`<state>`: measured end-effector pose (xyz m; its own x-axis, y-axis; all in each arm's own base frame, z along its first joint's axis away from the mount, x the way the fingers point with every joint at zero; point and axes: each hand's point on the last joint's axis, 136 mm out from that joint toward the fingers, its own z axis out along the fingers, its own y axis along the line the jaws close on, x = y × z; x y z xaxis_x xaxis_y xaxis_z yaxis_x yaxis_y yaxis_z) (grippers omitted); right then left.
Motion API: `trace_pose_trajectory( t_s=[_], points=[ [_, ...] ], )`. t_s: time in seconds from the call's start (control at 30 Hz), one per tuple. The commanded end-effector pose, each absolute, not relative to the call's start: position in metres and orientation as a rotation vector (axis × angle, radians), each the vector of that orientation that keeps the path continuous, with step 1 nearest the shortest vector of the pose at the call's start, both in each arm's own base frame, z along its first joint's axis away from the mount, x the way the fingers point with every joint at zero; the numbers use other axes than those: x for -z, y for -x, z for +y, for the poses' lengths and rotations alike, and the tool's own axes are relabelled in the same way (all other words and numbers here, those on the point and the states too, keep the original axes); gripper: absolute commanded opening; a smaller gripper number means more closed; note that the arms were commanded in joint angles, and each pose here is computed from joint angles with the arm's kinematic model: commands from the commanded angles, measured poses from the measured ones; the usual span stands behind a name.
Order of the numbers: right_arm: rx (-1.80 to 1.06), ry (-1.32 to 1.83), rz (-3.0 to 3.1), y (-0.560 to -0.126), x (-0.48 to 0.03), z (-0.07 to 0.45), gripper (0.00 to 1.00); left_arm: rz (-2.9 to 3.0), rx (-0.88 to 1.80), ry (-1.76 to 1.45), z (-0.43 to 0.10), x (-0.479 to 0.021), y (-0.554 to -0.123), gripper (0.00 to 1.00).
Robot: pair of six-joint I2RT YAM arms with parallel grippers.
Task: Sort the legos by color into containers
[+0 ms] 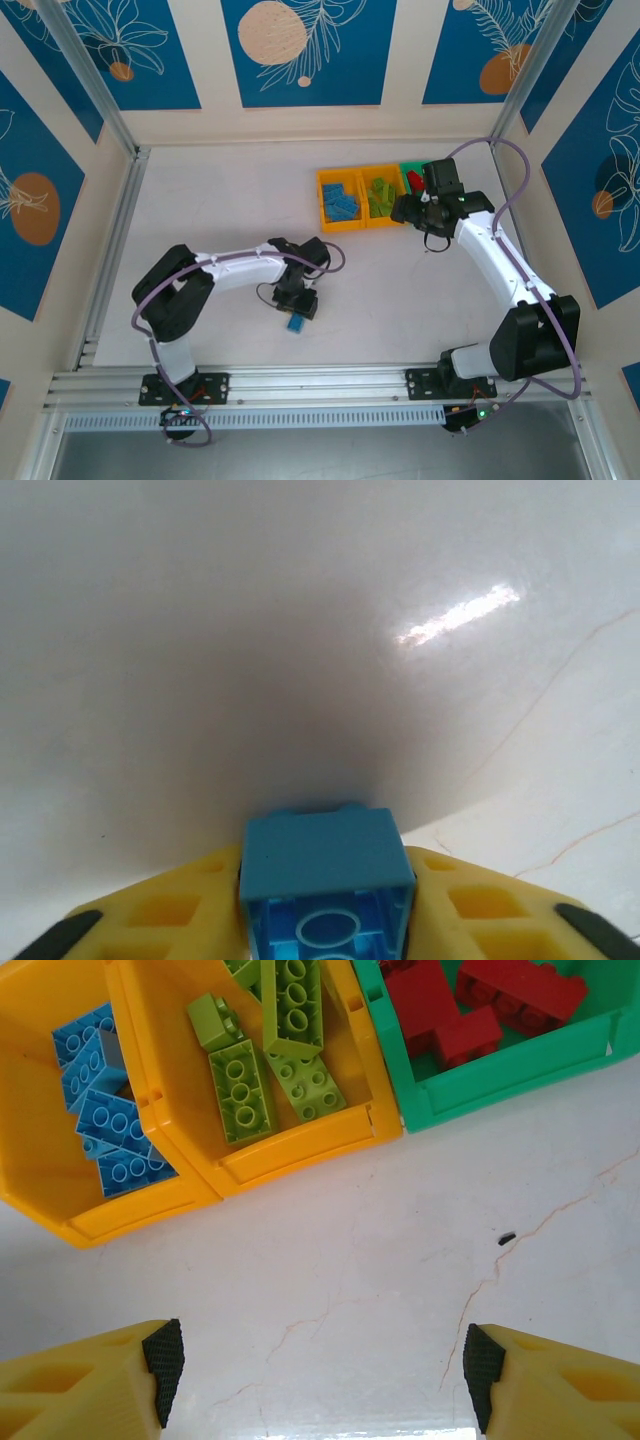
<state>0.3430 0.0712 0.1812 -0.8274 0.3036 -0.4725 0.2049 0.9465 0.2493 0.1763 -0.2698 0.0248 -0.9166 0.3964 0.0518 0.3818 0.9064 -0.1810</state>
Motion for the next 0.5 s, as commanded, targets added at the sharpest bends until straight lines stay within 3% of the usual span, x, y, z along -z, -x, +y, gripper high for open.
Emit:
trace_pose_trajectory(
  t_s=[0.0, 0.17, 0.47],
  points=[
    [-0.346, -0.383, 2.566, -0.333, -0.195, 0.084, 0.76, -3.073, -0.297, 0.675, -0.276, -0.050, -0.189, 0.31],
    [-0.614, -0.303, 2.610, -0.293, -0.194, 0.133, 0.76, -3.289, -0.358, 0.729, -0.287, -0.103, -0.235, 0.29],
    [-0.857, -0.299, 2.600, -0.242, -0.200, 0.187, 0.76, -3.625, -0.606, 0.711, -0.336, -0.185, -0.368, 0.29]
  ],
)
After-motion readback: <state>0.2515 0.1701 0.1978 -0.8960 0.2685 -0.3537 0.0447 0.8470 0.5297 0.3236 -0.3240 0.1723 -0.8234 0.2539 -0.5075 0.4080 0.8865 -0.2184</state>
